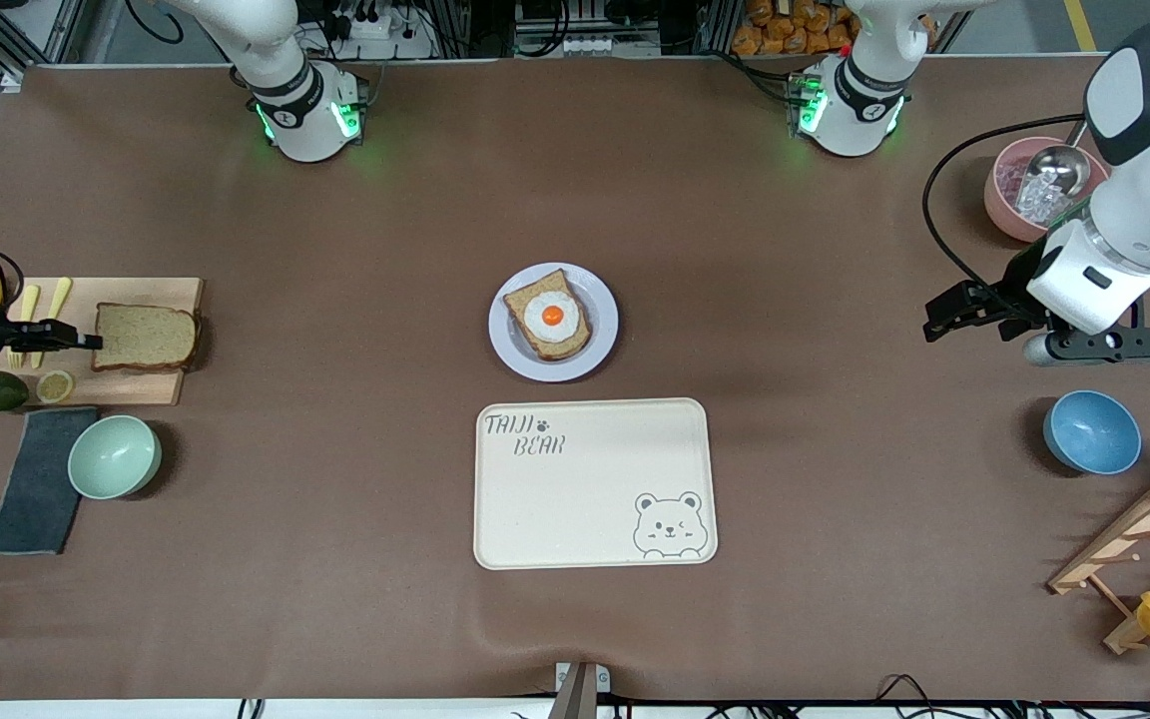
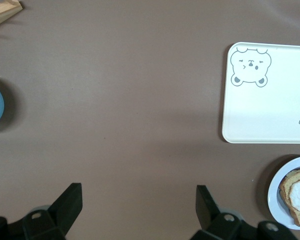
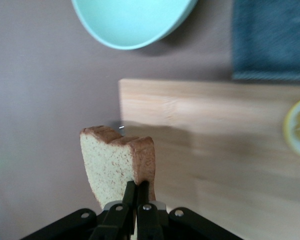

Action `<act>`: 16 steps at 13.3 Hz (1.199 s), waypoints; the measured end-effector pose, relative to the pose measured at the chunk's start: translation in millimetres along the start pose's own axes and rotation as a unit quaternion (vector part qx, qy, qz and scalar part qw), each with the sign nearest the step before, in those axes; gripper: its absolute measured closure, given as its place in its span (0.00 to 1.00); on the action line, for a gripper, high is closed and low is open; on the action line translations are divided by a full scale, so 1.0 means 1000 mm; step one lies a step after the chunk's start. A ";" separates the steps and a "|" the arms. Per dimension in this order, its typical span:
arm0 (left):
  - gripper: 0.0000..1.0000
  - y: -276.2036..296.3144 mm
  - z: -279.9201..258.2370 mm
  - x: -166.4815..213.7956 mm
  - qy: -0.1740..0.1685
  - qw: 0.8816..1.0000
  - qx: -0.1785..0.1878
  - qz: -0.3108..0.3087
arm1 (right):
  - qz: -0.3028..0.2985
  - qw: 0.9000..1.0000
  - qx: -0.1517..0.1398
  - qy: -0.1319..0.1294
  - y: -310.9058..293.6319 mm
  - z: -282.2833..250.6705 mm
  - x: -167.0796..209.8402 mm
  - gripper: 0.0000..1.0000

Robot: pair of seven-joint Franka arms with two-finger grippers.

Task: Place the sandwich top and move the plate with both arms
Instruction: 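Lift the bread slice with the right gripper and carry it toward the plate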

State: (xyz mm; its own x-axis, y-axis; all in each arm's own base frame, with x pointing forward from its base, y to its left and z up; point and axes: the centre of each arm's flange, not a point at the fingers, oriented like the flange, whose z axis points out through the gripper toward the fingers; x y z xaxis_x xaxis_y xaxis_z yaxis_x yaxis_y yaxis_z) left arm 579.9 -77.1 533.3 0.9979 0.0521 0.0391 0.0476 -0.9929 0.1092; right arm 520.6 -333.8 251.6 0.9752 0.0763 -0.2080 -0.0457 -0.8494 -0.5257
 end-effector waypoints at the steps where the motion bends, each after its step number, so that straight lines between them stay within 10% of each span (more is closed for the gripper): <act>1: 0.00 0.000 0.000 0.000 0.000 1.000 0.000 0.000 | 0.006 1.000 0.016 -0.004 -0.011 -0.003 0.005 0.96; 16: 0.00 0.002 0.000 0.001 0.005 1.000 -0.001 0.001 | -0.012 0.990 0.137 -0.041 -0.153 0.058 0.062 0.96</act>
State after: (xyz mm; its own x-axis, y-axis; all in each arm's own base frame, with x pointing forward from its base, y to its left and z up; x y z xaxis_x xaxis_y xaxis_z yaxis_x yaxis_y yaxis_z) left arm 580.8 -79.0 533.2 0.9975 0.0505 0.0491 0.0447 -0.9928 0.1115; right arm 575.4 -168.3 271.4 0.9564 0.1465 -0.2528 -0.0904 -0.6744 -0.7328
